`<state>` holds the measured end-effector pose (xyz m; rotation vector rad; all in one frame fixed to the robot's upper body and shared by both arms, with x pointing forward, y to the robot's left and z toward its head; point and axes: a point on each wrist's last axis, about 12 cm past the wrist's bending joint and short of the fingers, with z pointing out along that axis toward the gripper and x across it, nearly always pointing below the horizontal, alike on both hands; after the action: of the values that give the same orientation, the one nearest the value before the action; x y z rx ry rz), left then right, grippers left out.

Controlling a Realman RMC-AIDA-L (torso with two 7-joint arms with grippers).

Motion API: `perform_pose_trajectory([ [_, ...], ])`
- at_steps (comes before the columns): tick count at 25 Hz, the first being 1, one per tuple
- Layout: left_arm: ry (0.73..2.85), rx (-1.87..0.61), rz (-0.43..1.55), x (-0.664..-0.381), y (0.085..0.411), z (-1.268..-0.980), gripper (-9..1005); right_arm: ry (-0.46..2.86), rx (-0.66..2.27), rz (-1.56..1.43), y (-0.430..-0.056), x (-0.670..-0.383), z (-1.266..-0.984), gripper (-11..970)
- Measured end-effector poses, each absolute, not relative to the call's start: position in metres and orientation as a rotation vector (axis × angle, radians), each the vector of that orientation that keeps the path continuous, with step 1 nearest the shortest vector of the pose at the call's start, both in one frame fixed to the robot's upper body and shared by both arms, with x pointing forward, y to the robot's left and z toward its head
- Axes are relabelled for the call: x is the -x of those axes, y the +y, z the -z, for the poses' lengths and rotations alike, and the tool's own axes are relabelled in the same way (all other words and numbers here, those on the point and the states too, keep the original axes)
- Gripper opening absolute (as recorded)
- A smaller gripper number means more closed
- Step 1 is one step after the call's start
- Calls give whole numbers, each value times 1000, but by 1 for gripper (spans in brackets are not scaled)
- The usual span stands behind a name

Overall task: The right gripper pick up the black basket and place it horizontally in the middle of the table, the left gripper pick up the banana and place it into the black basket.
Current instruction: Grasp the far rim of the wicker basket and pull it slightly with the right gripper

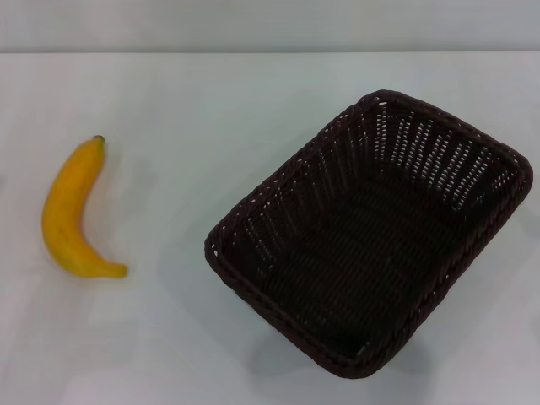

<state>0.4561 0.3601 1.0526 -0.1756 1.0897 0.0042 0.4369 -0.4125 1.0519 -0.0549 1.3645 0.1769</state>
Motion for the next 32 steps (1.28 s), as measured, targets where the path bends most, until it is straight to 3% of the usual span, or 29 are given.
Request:
perform_pose_trajectory([
  [9, 1078, 182, -15, -453, 362, -1053, 895, 1351, 70, -157, -412, -442, -1055, 853],
  [14, 1065, 181, -20, -448, 362, -1053, 895, 1370, 127, -279, -417, -453, -1071, 852],
  [23, 1022, 172, -21, -435, 363, -1055, 895, 1616, 375, -461, -421, -505, -1148, 851],
  [30, 1028, 169, -11, -434, 361, -1054, 894, 1811, 560, -484, -388, -543, -1201, 850],
  [32, 1031, 172, -9, -434, 361, -1053, 894, 1946, 653, -423, -362, -565, -1229, 850],
])
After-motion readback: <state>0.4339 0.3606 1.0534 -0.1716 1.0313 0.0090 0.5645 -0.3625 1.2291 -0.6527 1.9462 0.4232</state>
